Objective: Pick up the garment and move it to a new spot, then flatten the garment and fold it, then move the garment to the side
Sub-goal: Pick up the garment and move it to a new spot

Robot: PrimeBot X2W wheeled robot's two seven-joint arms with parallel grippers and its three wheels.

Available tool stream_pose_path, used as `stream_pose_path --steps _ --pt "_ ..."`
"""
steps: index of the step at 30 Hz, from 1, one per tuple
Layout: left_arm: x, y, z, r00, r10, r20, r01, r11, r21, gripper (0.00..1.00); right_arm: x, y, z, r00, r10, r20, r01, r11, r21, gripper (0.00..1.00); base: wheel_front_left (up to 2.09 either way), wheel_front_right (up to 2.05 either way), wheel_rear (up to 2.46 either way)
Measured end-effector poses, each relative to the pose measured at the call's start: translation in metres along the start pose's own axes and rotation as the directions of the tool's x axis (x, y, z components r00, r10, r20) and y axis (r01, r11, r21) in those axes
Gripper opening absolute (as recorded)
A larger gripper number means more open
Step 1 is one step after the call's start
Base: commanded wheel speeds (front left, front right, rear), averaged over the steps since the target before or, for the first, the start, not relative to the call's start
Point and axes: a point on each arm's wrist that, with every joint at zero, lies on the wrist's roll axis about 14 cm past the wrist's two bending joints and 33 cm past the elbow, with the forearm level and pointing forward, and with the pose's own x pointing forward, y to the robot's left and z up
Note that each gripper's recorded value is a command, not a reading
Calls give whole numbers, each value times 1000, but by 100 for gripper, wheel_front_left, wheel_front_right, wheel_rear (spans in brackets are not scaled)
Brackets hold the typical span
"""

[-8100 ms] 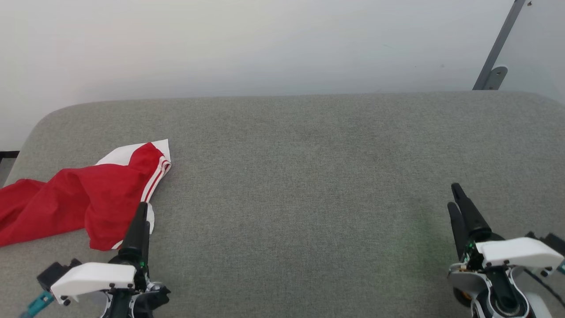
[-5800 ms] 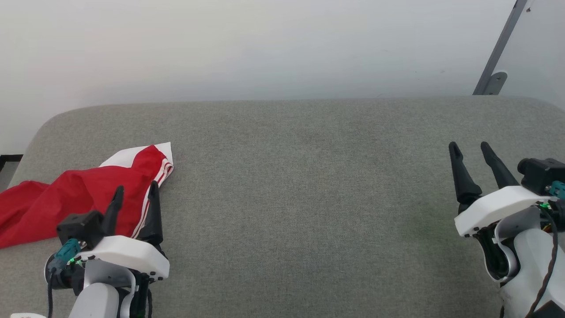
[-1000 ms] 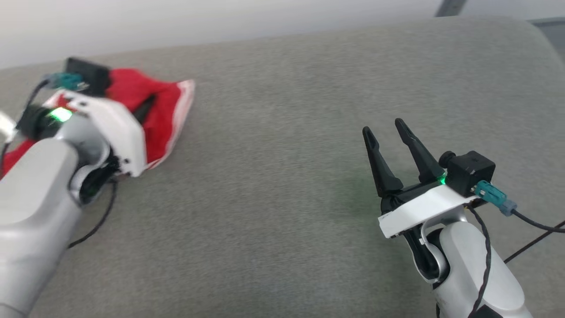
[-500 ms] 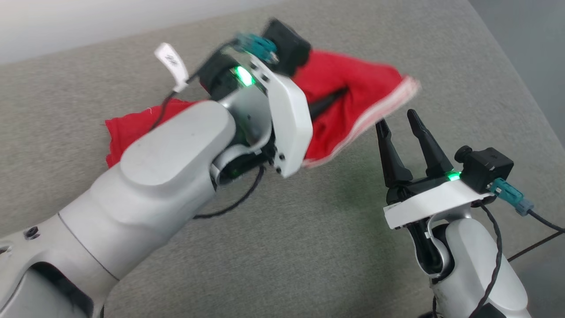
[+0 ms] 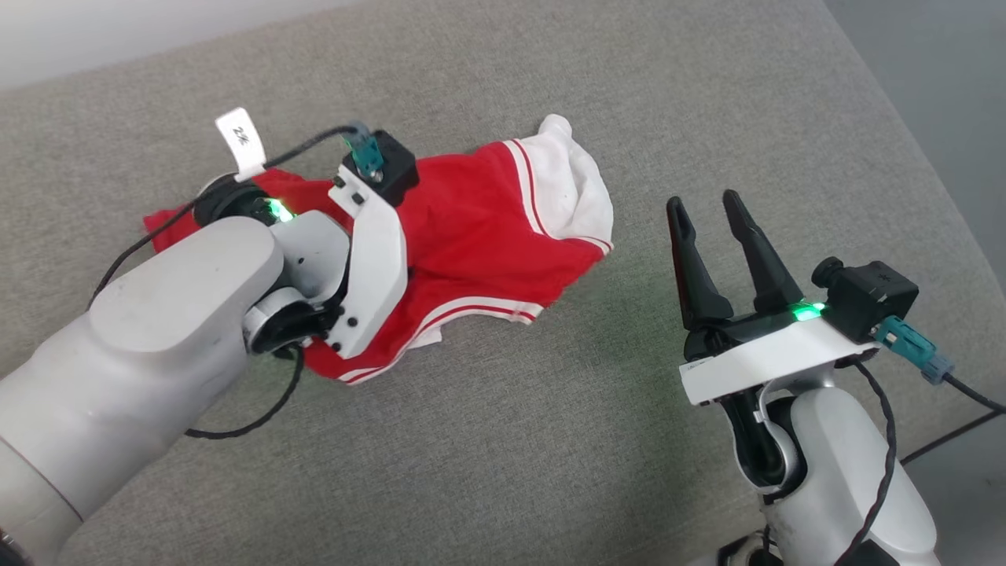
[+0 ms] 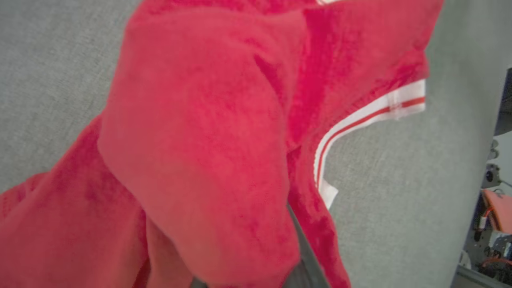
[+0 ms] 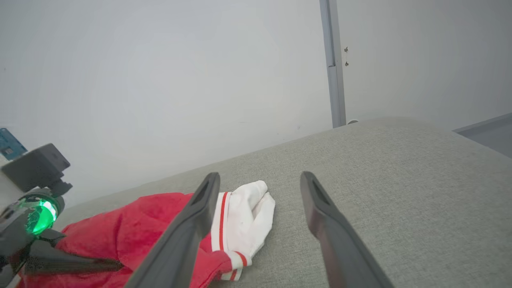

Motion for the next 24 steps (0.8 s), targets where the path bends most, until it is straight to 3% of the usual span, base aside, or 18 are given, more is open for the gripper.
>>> stream_pose_path --steps 11,19,21,23,24 --pt "35 15 -22 993 28 -112 -19 997 76 0 2 -13 -14 998 -45 -35 46 998 36 100 0 0 0" --pt "46 15 -24 994 17 -111 -8 997 81 3 2 -19 -20 997 -61 -52 63 997 34 100 0 0 0" --pt "43 15 -23 995 24 -100 -15 996 82 30 4 -15 -20 997 -49 -52 50 998 29 100 0 0 0" --pt "38 14 -21 996 34 -84 -27 996 88 100 7 -10 -18 998 -33 -45 34 999 20 100 0 0 0" --pt "35 14 -21 996 40 -74 -33 995 90 100 8 -8 -18 999 -24 -43 25 1000 16 100 0 0 0"
